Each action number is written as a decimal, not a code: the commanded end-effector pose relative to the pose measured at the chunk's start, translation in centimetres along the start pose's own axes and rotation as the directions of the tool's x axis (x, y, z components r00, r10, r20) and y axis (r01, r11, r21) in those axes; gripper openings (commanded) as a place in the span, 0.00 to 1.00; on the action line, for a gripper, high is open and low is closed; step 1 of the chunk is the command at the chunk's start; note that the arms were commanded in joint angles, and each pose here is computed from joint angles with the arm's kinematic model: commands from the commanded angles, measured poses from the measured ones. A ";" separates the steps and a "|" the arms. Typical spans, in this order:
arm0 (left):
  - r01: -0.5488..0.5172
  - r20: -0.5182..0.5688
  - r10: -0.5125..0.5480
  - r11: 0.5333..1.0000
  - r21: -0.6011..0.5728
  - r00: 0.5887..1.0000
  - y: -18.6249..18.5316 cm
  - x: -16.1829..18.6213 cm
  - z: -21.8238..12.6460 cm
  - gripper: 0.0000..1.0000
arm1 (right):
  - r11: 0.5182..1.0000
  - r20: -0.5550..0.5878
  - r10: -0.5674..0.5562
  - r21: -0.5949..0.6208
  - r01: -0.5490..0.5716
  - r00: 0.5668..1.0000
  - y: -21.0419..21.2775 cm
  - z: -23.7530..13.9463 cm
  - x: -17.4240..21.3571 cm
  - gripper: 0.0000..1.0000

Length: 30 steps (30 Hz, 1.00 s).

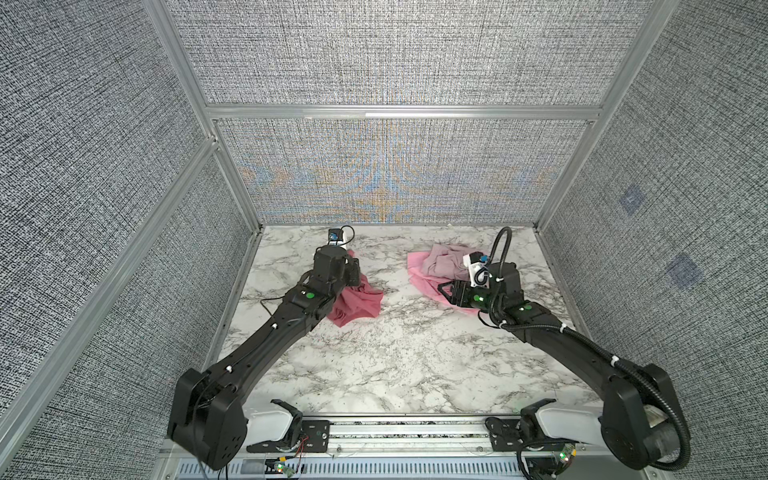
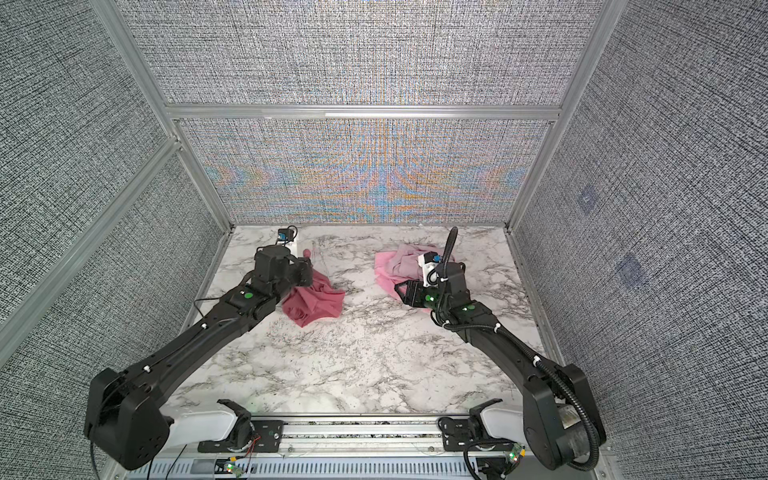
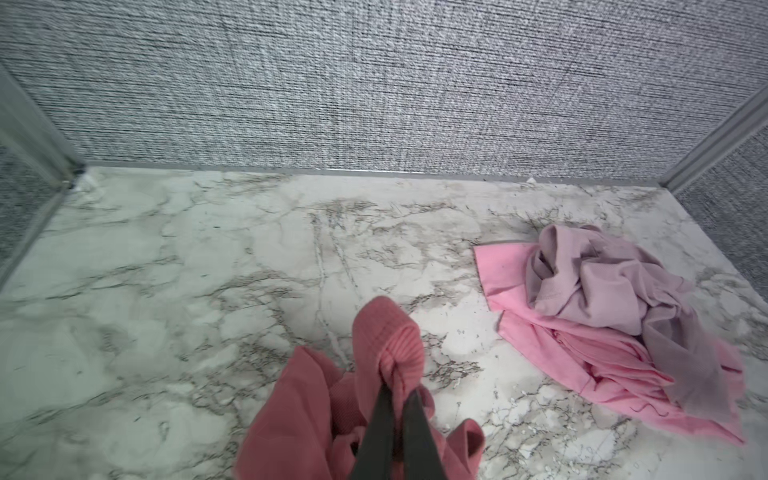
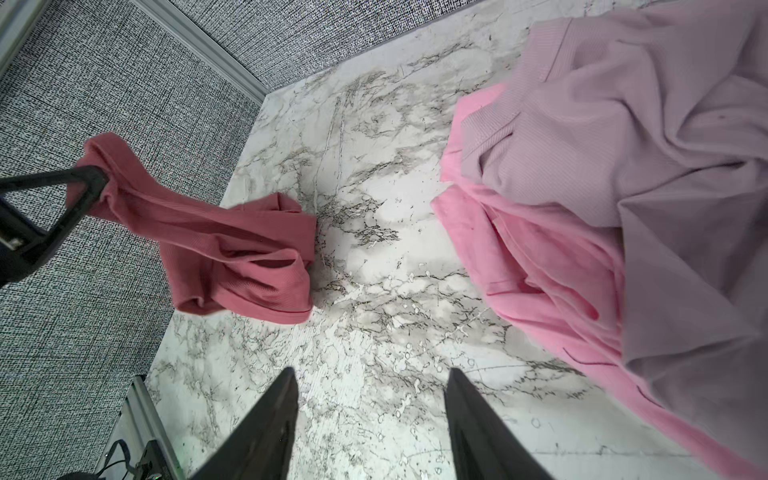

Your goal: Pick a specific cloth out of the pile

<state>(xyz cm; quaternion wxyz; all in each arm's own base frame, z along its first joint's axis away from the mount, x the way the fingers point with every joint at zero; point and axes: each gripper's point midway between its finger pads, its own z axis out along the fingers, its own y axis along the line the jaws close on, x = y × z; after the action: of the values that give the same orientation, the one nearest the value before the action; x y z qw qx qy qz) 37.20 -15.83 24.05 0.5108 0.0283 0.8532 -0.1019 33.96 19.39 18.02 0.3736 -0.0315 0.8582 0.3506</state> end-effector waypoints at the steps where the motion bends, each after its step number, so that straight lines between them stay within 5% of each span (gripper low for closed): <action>1: -0.017 -0.021 0.015 0.993 -0.120 1.000 2.8 1.3 -0.6 0.00 | 1.000 0.007 0.008 -0.022 -0.008 1.000 0.5 -0.1 -0.2 0.58; 15: 0.055 -0.150 -0.121 0.921 -0.384 0.981 10.7 9.2 -1.4 0.00 | 0.999 0.004 0.011 -0.042 -0.011 1.000 0.9 0.0 -0.3 0.58; 24: 0.112 -0.175 -0.193 0.913 -0.392 0.966 12.5 12.9 1.2 0.00 | 0.999 -0.013 0.002 -0.053 -0.002 1.000 1.2 0.3 -0.5 0.58; 25: 0.116 -0.183 -0.200 0.915 -0.386 0.963 12.4 13.2 1.5 0.06 | 0.999 -0.014 -0.001 -0.051 0.001 1.000 1.2 0.3 -0.5 0.58; 27: 0.132 -0.201 -0.221 0.917 -0.377 0.954 12.1 13.5 1.9 0.34 | 0.999 -0.015 -0.007 -0.045 0.006 1.000 1.1 0.1 -0.4 0.58; 30: 0.152 -0.218 -0.242 0.920 -0.363 0.945 11.5 13.0 1.5 0.47 | 1.000 -0.010 -0.008 -0.025 0.008 1.000 0.6 -0.2 0.0 0.58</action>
<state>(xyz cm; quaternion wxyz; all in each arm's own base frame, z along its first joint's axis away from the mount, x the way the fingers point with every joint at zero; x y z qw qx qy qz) 33.70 -4.90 9.42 0.3766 -0.1284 0.9171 0.0247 33.82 20.06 18.63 0.3658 -0.0407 0.8539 0.3679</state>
